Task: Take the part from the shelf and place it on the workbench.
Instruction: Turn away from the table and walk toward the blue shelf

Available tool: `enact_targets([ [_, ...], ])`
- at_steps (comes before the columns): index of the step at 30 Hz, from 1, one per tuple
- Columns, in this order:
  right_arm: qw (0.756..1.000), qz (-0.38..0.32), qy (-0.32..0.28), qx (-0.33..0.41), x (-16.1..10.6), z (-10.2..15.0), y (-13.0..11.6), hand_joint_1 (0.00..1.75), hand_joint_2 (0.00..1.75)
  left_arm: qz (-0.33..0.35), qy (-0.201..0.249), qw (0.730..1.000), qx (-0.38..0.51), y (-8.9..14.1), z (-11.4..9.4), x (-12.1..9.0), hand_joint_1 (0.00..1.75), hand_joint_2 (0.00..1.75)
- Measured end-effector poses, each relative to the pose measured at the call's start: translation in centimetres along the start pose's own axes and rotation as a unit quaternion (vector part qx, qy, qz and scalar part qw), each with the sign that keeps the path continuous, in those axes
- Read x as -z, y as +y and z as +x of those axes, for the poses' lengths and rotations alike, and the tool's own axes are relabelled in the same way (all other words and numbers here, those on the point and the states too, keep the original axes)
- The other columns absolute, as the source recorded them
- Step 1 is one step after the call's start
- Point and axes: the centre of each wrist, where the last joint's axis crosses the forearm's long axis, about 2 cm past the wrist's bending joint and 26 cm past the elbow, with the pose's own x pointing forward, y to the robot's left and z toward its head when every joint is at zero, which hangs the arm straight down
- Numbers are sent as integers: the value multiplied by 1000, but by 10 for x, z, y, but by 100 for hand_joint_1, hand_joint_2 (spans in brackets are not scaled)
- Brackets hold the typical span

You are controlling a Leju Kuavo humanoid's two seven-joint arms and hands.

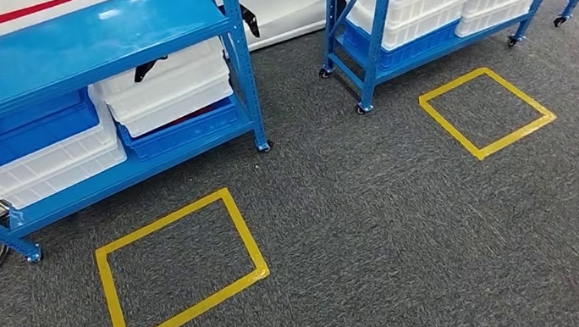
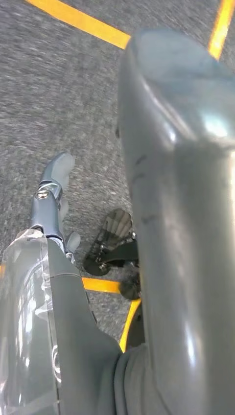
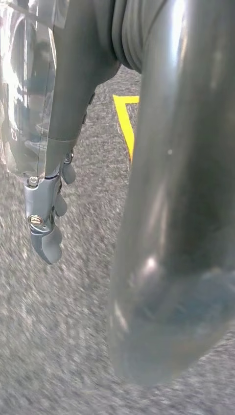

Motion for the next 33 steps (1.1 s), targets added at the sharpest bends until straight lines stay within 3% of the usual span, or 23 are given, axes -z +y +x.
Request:
enact_targets([
  [33, 1000, 21, 13, -9, -2, -5, 2, 0, 0, 3, 14, 1000, 10, 2, 4, 3, 0, 0],
])
